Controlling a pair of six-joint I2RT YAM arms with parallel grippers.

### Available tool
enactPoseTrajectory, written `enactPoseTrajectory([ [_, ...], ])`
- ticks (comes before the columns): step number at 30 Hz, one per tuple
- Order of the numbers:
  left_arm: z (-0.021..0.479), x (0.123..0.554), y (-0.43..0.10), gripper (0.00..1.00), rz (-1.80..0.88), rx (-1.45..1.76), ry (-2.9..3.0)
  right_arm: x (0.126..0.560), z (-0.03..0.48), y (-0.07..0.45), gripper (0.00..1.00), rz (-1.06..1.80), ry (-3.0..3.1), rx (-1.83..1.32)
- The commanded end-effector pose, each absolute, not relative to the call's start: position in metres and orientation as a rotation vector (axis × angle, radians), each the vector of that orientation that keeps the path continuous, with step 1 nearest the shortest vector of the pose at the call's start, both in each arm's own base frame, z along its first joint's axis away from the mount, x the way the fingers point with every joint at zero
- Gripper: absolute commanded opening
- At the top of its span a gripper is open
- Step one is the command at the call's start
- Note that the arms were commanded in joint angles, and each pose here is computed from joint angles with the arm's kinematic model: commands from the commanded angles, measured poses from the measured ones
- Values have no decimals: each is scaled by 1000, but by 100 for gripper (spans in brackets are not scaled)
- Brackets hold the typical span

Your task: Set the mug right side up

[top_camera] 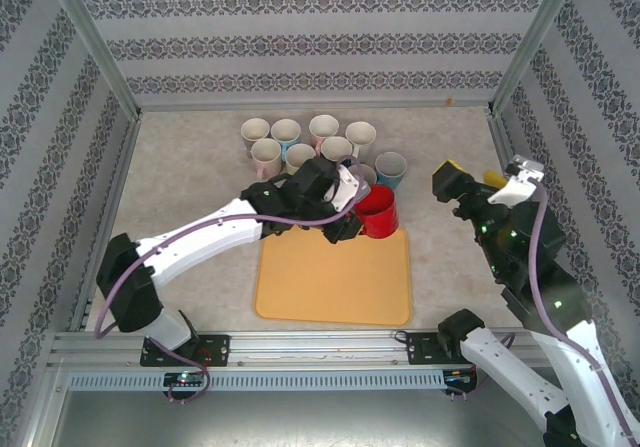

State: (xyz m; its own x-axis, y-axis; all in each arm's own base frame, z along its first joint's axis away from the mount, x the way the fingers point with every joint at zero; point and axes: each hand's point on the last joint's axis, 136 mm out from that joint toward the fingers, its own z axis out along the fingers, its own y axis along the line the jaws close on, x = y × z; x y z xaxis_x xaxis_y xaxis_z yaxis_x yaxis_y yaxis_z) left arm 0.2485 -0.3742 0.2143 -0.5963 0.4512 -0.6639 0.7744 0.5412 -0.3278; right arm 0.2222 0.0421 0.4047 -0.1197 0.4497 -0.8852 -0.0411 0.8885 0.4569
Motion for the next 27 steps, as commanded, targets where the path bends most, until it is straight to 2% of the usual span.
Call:
enactPoseTrajectory([
  [1, 235, 277, -388, 10, -709, 1012, 2093, 210, 412, 19, 97, 306, 1629, 342],
  [9, 192, 310, -424, 10, -658, 1027, 2135, 208, 410, 24, 98, 359, 1624, 331],
  [19, 152, 338, -441, 10, -561, 1027, 2153, 211, 394, 33, 98, 397, 1639, 306],
  [27, 138, 362, -447, 10, -465, 979, 2134, 209, 384, 33, 98, 394, 1642, 296],
])
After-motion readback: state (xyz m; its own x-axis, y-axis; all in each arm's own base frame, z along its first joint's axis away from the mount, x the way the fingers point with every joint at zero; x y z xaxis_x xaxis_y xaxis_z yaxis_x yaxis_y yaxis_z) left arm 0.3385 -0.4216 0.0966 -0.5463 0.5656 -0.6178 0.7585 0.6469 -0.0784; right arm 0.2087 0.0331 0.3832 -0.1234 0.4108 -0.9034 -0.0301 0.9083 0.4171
